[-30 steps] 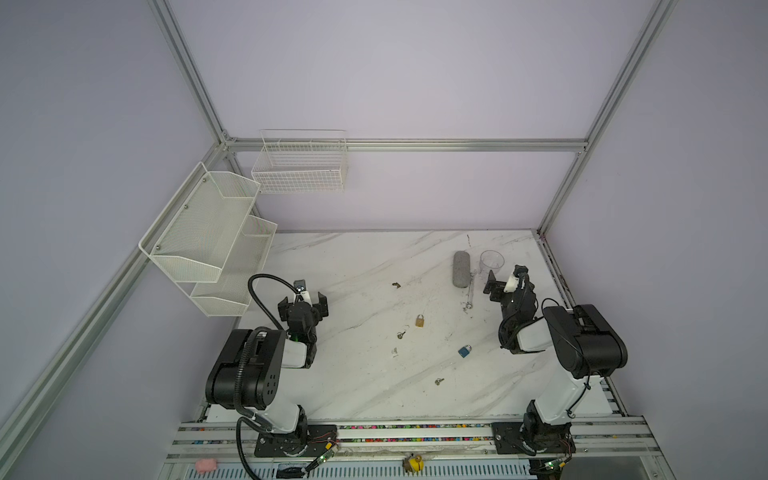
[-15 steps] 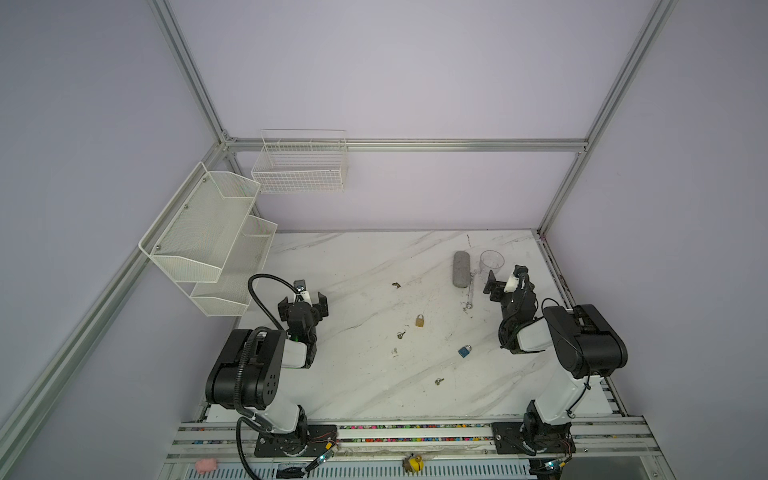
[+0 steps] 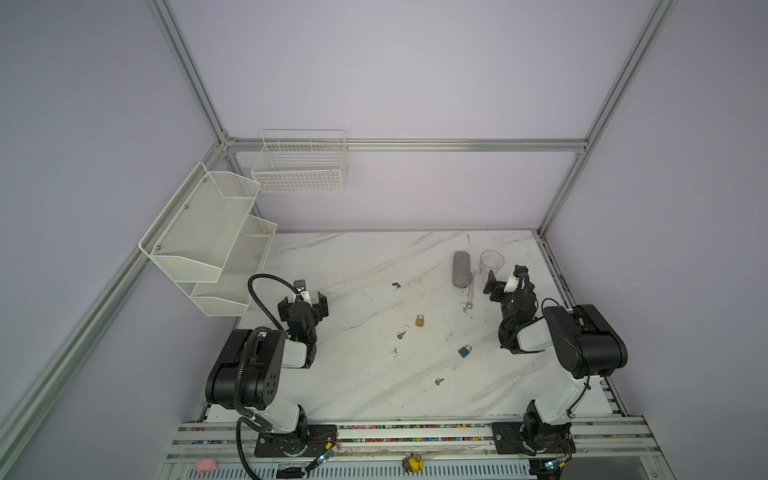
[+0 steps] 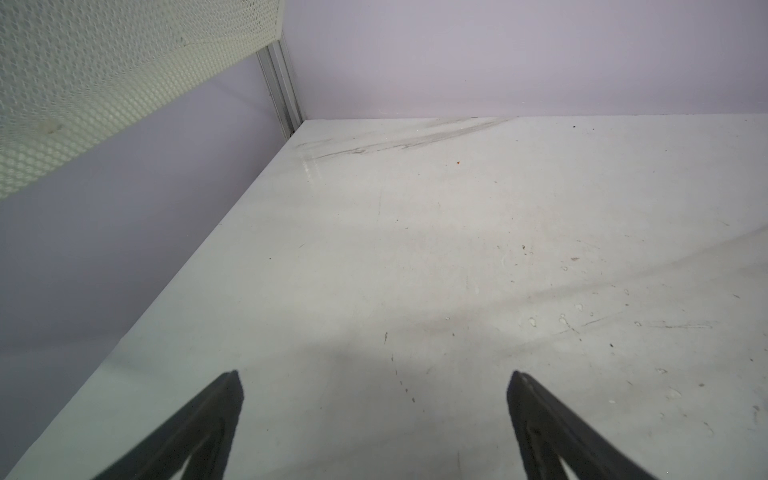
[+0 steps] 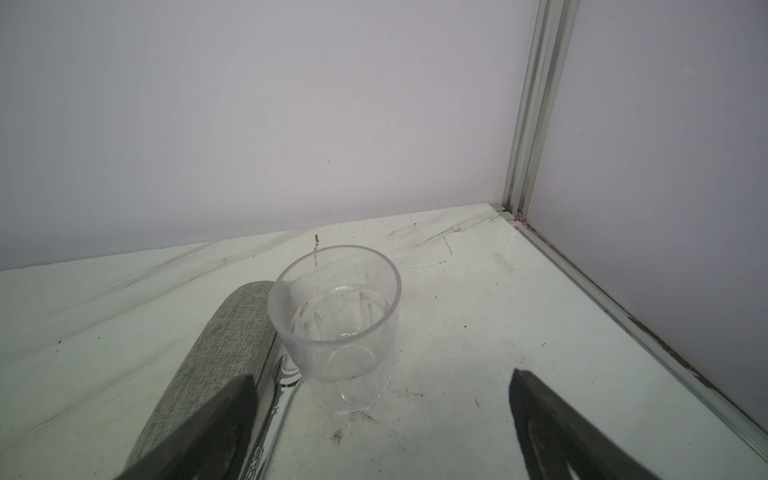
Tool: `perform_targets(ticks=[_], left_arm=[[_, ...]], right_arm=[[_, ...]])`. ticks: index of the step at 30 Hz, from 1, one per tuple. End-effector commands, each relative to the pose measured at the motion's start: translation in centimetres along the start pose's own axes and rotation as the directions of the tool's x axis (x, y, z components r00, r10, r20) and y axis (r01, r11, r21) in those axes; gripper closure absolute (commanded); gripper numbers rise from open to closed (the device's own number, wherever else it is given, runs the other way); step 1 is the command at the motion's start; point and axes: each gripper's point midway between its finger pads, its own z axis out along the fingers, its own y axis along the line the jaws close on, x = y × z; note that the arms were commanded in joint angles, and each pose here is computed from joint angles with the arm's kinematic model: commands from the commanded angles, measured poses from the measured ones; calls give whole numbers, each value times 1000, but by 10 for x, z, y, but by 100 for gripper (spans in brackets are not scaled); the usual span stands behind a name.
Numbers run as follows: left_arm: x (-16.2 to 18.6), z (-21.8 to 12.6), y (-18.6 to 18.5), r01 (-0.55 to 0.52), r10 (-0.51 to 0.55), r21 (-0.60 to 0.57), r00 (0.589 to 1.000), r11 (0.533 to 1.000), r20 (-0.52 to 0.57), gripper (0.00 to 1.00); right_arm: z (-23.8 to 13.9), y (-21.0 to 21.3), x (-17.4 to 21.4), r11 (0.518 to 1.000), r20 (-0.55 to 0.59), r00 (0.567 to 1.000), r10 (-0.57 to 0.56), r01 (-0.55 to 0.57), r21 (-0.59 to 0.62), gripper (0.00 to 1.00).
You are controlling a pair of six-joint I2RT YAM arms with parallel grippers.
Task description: Unlock with the key
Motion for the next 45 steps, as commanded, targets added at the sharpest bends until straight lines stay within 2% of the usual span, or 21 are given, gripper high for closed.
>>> perform_targets(ticks=[1, 6, 14, 17, 20, 24, 26, 27, 28, 30, 35, 37, 43, 45], left_arm=[[-23, 0, 4, 44, -42, -16, 996, 999, 78, 0], [-24, -2, 5, 42, -40, -18, 996, 999, 83, 0], [-56, -24, 11, 60, -59, 0, 993, 998, 106, 0], [-66, -32, 19, 129, -127, -23, 989, 991, 76, 0], [-77, -42, 24, 222, -221, -25, 974, 975, 53, 0], [-96, -60, 22, 367, -368, 32, 929, 930, 35, 0], [-101, -68, 26, 459, -460, 35, 887, 888, 39, 0], [-100, -72, 29, 514, -515, 33, 856, 857, 48, 0], [-101, -75, 29, 547, -549, 47, 834, 836, 58, 0], [-104, -80, 24, 576, -582, 96, 812, 812, 49, 0], [-106, -92, 8, 583, -583, 167, 811, 795, -56, 0], [-105, -98, 0, 603, -597, 210, 796, 770, -95, 0], [-102, -120, -36, 659, -613, 344, 751, 669, -247, 0], [-98, -128, -49, 651, -580, 362, 759, 667, -296, 0]], right_arm=[[-1, 4, -13, 1000, 53, 999, -6, 7, -17, 3], [-3, 4, -23, 1000, 69, 998, 2, -1, -17, 3], [-3, 7, -58, 1000, 56, 998, -1, 2, -17, 3], [-6, 6, -78, 993, 62, 991, 120, -119, -12, 3], [-6, 13, -90, 981, 38, 981, 189, -187, -45, 3], [-5, 15, -90, 927, -49, 927, 371, -373, -30, 3], [-8, 10, -82, 876, -94, 871, 481, -480, 35, 3], [-11, 5, -76, 832, -108, 825, 555, -550, 74, 3], [-12, 5, -70, 818, -128, 808, 575, -571, 72, 3], [-19, 16, -81, 805, -162, 796, 583, -593, -19, 3], [-24, 28, -77, 798, -256, 777, 575, -601, -30, 3], [-25, 33, -72, 800, -307, 765, 567, -599, -15, 3], [-40, 88, -70, 854, -428, 794, 432, -513, -91, 3], [-48, 111, -68, 860, -472, 796, 379, -491, -138, 3]])
